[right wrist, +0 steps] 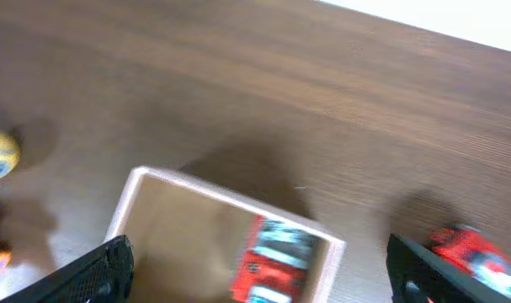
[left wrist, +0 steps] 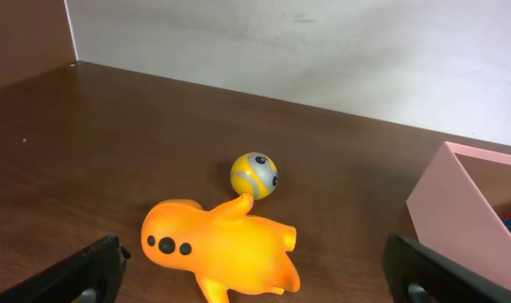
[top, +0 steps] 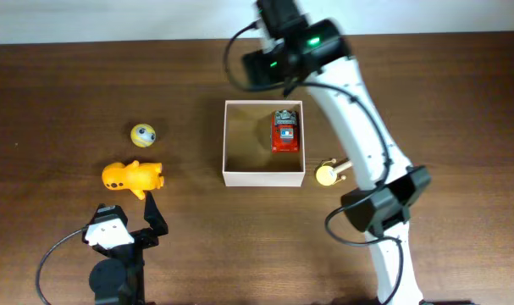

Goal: Pack container
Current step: 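Open the right gripper and lift it out of the box, then move the right gripper over the second red fire truck, then lower and close the right gripper on the second fire truck, then lift the second fire truck and carry it left over the box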

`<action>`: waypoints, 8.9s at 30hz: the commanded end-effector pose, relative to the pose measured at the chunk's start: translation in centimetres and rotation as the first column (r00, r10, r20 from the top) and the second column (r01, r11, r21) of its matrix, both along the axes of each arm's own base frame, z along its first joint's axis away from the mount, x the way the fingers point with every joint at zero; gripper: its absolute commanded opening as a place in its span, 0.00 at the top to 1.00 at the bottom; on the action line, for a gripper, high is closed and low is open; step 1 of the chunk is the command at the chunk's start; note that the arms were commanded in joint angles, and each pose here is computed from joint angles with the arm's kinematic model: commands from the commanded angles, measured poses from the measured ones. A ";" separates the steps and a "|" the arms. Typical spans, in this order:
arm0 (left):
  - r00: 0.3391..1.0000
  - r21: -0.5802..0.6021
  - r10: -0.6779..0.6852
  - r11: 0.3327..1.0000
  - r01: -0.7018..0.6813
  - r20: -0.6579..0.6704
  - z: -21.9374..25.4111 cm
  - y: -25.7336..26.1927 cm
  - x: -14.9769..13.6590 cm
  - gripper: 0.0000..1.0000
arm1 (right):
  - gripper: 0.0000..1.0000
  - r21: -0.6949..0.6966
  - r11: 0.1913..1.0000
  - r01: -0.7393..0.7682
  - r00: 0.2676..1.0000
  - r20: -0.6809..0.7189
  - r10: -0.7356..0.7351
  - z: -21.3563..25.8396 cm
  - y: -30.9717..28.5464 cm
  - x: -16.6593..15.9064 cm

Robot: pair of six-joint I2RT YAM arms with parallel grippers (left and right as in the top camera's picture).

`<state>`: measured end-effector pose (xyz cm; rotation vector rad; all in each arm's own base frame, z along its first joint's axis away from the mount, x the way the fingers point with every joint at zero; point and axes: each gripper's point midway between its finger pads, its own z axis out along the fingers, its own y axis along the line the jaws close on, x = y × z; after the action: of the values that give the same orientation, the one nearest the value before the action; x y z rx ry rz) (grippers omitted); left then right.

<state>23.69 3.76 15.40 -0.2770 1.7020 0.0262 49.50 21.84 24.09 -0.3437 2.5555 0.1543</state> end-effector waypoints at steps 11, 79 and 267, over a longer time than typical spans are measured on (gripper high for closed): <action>1.000 -0.003 -0.014 1.000 0.014 0.003 -0.2 -0.2 0.1 0.01 | 0.00 0.041 0.823 0.566 0.812 -0.198 -0.549 -5.1 -16.2 2.7; 1.000 -0.003 -0.014 1.000 0.014 0.003 -0.2 -0.2 0.1 0.01 | 0.11 -0.197 0.670 0.715 0.591 -0.340 -0.731 -20.2 -21.0 -0.2; 1.000 -0.003 -0.014 1.000 0.014 0.003 -0.2 -0.2 0.1 0.01 | 0.57 -0.038 0.957 0.289 0.887 -0.365 -0.283 -15.3 -18.2 0.4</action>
<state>23.69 3.76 15.39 -0.2770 1.7024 0.0262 48.55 3.49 5.71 0.0810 3.0157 0.1151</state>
